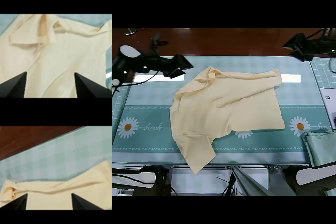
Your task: Fold the shirts.
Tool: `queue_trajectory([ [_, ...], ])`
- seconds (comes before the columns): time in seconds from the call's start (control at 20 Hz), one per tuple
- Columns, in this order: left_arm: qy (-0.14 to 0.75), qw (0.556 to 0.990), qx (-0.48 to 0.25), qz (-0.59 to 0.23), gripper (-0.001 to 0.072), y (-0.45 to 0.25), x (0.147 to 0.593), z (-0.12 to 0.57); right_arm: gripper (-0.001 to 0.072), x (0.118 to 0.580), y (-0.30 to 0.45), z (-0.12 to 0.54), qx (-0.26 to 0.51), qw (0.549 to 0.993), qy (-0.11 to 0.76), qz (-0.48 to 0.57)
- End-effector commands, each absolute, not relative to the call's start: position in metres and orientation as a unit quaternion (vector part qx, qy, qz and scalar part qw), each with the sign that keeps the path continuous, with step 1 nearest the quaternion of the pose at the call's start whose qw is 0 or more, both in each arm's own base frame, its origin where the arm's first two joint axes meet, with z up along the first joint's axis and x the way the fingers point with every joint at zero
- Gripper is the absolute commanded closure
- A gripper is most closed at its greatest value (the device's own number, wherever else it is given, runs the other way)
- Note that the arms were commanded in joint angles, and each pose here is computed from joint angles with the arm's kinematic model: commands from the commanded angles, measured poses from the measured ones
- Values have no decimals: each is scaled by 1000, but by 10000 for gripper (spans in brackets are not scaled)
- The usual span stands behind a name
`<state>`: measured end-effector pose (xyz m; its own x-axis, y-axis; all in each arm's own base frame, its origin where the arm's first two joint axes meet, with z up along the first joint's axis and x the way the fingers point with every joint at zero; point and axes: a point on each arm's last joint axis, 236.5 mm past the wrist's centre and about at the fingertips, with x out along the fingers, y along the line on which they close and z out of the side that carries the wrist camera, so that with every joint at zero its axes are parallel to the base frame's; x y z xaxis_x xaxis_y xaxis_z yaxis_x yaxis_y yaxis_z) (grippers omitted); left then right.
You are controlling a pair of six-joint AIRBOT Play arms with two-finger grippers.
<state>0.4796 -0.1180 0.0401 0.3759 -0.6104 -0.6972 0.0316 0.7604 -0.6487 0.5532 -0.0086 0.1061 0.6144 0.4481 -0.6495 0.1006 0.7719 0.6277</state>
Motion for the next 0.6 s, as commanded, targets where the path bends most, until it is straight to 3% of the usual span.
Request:
queue_trajectory([
  [0.0, 630, 712, -252, -178, 0, -56, 408, 24, 83, 505, -39, 109, 312, 806, 487, 125],
  [0.1, 649, 696, -272, -143, 0, -28, 369, 15, 84, 458, -53, 88, 260, 783, 552, 118],
  [0.2, 652, 689, -294, -119, 0, -16, 327, -6, 84, 438, -54, 69, 284, 782, 548, 84],
  [0.4, 667, 627, -400, -43, 0, 1, 239, -57, 84, 377, 21, 22, 284, 777, 546, 134],
  [0.55, 663, 596, -452, -16, 2, -10, 208, -80, 84, 341, 62, -7, 289, 771, 549, 141],
])
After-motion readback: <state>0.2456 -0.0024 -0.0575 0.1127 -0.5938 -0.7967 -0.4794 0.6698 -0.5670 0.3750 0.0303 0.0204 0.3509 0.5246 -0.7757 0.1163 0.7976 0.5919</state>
